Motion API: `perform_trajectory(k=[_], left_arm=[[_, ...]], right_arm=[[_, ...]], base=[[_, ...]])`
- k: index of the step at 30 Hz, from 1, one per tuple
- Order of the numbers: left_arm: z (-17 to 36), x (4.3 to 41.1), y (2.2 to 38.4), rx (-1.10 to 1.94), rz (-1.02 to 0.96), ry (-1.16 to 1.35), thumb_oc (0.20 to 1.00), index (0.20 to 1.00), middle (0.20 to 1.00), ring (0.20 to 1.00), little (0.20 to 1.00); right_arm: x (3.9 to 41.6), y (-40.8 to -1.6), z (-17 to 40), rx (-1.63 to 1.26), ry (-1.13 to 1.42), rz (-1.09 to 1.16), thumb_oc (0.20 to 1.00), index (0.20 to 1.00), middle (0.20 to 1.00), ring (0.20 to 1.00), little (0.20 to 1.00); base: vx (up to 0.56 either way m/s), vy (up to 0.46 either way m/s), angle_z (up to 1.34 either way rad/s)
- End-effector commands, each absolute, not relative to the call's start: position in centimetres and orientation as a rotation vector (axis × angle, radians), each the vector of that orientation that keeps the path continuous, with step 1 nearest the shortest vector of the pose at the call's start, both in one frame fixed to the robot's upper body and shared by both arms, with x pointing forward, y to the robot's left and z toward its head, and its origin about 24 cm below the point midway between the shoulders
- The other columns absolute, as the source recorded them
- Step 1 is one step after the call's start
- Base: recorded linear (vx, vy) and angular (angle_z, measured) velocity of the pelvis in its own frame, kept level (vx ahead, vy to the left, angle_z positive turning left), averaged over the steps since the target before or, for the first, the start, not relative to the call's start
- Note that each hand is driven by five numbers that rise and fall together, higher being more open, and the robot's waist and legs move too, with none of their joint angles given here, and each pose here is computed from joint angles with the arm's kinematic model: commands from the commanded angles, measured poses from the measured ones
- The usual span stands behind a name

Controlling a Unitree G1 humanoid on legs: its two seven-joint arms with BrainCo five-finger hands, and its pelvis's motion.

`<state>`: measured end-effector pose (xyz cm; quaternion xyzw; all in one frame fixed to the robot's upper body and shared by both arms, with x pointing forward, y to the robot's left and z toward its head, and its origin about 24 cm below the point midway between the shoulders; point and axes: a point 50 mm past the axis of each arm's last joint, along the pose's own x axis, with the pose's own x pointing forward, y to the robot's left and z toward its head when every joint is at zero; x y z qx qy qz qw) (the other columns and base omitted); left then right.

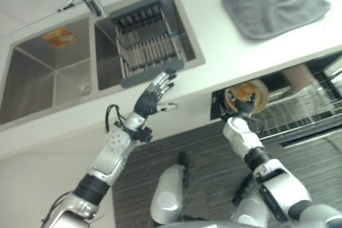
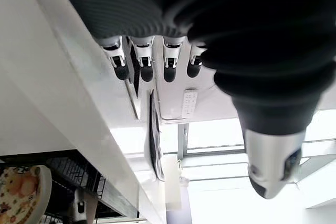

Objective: Place the dishes in the dishwasher.

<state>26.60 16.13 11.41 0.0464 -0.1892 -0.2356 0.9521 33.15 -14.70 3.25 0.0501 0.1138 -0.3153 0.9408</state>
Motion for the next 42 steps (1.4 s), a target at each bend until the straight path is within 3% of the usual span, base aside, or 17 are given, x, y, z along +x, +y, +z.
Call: perform_trajectory(k=[1, 6, 14, 19, 23, 26, 32, 42], left_arm=[[13.0, 26.1, 15.8, 0.093, -0.469, -0.507, 1.000, 1.000, 1.000, 1.000, 1.000], [12.0, 25.6, 16.3, 0.063, -0.453, -0.456, 1.000, 1.000, 1.000, 1.000, 1.000], [9.6, 24.5, 14.5, -0.010, -0.732, -0.310, 1.000, 1.000, 1.000, 1.000, 1.000], [5.0, 23.3, 12.5, -0.119, -0.883, -0.009, 1.000, 1.000, 1.000, 1.000, 1.000], [1.3, 22.3, 12.4, -0.060, -0.882, 0.164, 1.000, 1.000, 1.000, 1.000, 1.000], [-4.5, 20.2, 13.5, 0.019, -0.785, 0.439, 1.000, 1.000, 1.000, 1.000, 1.000], [-10.7, 17.0, 15.6, 0.114, -0.569, 0.727, 1.000, 1.000, 1.000, 1.000, 1.000], [-16.0, 9.3, 19.4, 0.140, -0.233, 1.105, 1.000, 1.000, 1.000, 1.000, 1.000]], right_arm=[[33.7, -14.8, 5.2, 0.099, 0.118, -0.609, 1.000, 1.000, 1.000, 1.000, 1.000], [32.1, -14.6, 3.0, 0.117, 0.184, -0.562, 1.000, 1.000, 1.000, 1.000, 1.000], [30.6, -17.1, 1.6, 0.063, 0.178, -0.563, 1.000, 1.000, 1.000, 1.000, 1.000], [29.8, -20.8, 1.4, 0.084, 0.145, -0.579, 1.000, 1.000, 1.000, 1.000, 1.000], [29.6, -22.3, 2.0, 0.116, 0.095, -0.537, 1.000, 1.000, 1.000, 1.000, 1.000], [29.5, -23.2, 3.4, 0.154, -0.007, -0.461, 1.000, 1.000, 1.000, 1.000, 1.000], [28.5, -23.1, 4.8, 0.152, -0.097, -0.428, 1.000, 1.000, 1.000, 1.000, 1.000], [24.4, -28.0, 4.7, 0.128, -0.183, -0.760, 1.000, 1.000, 1.000, 1.000, 1.000]], base=[[0.09, 0.008, -0.11], [0.10, 0.002, -0.10], [0.03, -0.004, -0.11], [0.05, -0.030, -0.07], [0.05, -0.028, -0.18], [0.07, -0.033, -0.22], [0.08, -0.023, -0.22], [0.05, -0.058, -0.09]])
